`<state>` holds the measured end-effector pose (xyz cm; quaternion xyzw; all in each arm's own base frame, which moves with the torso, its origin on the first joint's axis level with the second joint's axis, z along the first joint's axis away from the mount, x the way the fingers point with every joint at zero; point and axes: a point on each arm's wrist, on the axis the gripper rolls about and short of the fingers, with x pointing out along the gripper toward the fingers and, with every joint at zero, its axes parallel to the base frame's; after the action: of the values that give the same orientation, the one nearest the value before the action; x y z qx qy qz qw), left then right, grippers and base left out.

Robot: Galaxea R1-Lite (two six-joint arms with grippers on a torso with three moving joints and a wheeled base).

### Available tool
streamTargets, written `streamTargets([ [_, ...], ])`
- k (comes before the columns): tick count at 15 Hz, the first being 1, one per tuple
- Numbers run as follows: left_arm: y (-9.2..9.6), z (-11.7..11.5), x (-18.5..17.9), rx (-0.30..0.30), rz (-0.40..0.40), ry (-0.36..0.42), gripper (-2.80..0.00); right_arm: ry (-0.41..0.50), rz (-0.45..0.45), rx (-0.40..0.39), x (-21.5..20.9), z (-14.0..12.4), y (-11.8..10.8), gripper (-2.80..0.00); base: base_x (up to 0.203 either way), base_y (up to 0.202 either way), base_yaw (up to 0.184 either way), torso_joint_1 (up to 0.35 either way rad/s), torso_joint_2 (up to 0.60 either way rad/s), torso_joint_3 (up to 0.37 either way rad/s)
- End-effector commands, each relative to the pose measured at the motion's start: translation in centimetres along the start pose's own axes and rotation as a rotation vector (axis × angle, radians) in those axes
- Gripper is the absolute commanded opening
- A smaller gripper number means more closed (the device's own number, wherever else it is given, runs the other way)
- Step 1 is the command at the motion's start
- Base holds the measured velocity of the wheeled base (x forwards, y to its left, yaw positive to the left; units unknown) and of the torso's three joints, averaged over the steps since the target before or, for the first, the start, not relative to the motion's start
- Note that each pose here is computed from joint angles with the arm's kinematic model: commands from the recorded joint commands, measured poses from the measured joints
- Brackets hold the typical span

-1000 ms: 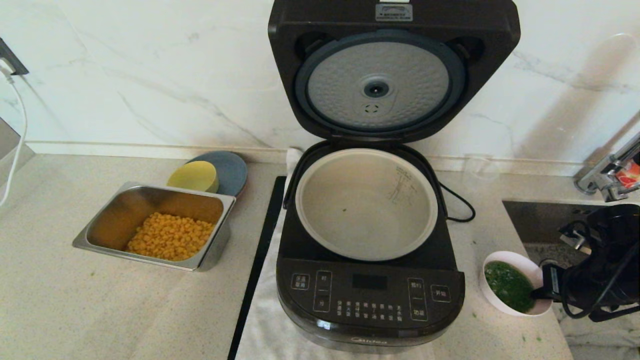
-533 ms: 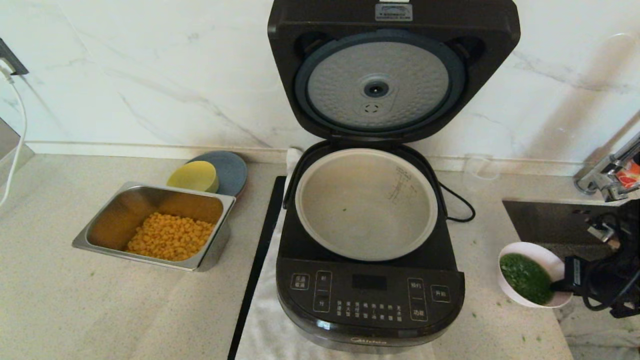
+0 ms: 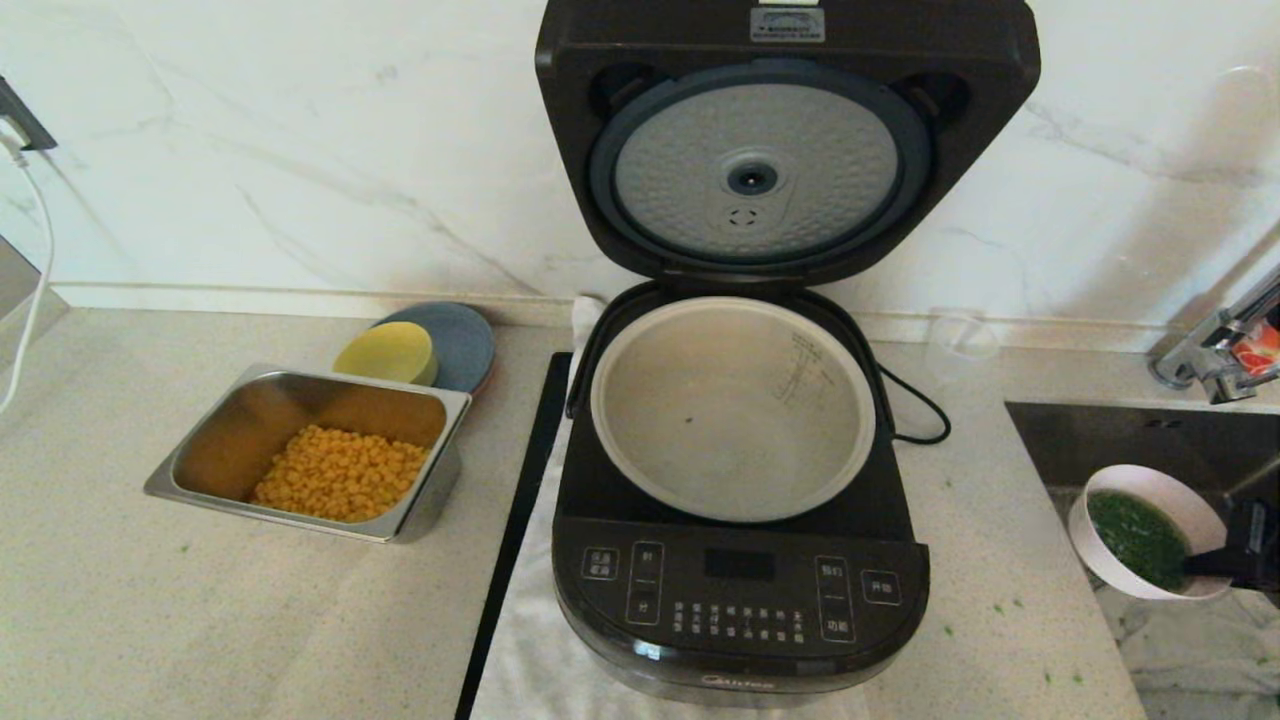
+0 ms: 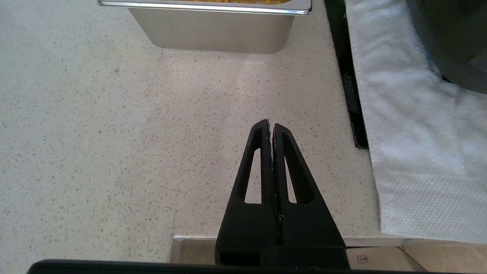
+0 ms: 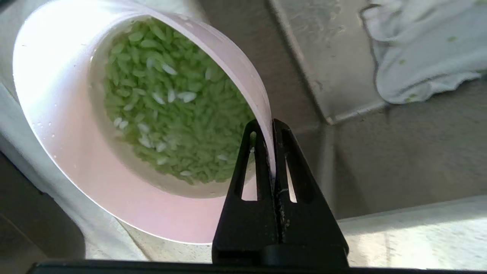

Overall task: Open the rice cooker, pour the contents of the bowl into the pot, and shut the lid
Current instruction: Fill a bowl with water from the tap

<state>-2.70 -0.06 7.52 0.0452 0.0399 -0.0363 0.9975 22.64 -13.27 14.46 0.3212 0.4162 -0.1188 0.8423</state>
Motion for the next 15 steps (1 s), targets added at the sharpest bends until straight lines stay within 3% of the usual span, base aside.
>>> streamTargets([
  [1, 0.0, 0.0, 0.0, 0.000, 0.000, 0.000, -2.80, 0.011, -0.011, 0.033, 0.5, 0.4, -1.2, -2.80, 0.000, 0.000, 0.000, 0.000, 0.00, 0.000],
  [15, 0.0, 0.0, 0.0, 0.000, 0.000, 0.000, -2.80, -0.024, -0.089, 0.246, 2.3, 4.6, -9.8, -2.80, 0.000, 0.000, 0.000, 0.000, 0.00, 0.000],
])
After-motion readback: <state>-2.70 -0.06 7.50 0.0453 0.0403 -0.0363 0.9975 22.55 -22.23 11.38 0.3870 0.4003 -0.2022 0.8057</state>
